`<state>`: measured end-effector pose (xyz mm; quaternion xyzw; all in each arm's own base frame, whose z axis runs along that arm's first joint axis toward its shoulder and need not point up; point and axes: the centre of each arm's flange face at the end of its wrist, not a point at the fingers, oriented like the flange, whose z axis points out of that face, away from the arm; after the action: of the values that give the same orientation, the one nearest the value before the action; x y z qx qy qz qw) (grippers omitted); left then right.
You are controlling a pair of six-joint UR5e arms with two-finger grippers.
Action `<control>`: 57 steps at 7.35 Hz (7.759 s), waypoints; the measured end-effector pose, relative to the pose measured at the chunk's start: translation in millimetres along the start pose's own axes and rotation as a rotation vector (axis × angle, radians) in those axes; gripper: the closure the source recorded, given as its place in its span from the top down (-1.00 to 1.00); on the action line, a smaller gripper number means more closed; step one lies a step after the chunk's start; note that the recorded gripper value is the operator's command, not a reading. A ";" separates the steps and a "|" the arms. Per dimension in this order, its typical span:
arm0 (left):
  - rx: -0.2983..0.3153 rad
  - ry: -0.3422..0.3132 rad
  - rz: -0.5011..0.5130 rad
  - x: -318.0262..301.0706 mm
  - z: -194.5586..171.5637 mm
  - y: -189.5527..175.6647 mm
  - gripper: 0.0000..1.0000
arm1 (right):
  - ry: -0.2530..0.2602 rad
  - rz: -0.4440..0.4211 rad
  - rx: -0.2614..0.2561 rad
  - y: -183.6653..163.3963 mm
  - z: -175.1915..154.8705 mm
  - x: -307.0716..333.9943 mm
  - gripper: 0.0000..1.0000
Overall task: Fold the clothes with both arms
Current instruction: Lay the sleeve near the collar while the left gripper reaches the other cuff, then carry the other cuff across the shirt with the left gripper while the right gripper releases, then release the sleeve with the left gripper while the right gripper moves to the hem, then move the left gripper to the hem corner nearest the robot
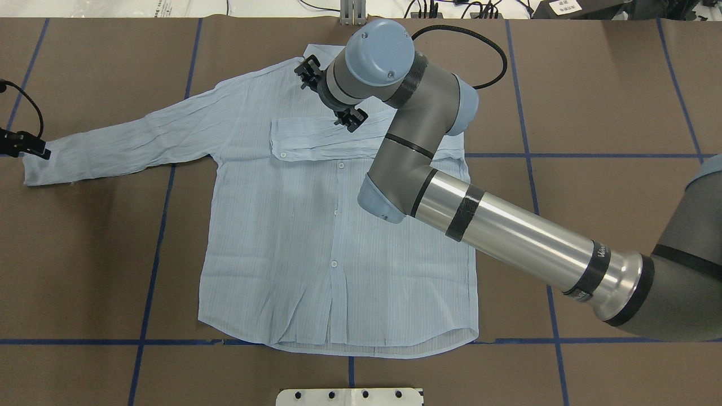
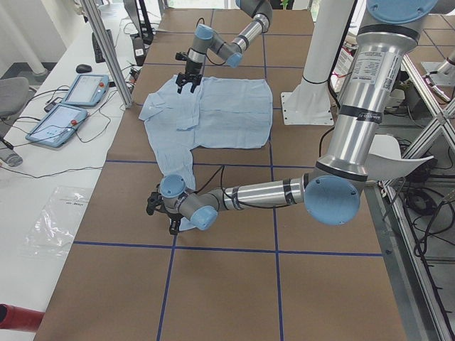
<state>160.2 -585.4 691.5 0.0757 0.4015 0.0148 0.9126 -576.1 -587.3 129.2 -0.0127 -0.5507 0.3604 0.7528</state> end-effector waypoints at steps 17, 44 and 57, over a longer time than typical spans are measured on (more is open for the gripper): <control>0.000 0.419 -0.515 598.5 -59.8 -63.9 -1.00 | 0.132 -0.136 -0.049 -173.2 -53.6 169.9 0.99; 0.087 0.543 -0.477 543.5 -113.5 61.5 0.99 | 0.509 -0.134 0.036 133.9 -112.5 390.2 0.25; 0.108 0.516 -0.491 534.2 -100.0 67.1 0.98 | 0.501 -0.140 0.012 139.0 -127.4 391.6 -1.00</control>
<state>450.7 -459.5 244.6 0.0191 0.6249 -0.2075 0.7524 -490.4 -218.4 342.3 -0.0592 -0.3446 0.2963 0.8888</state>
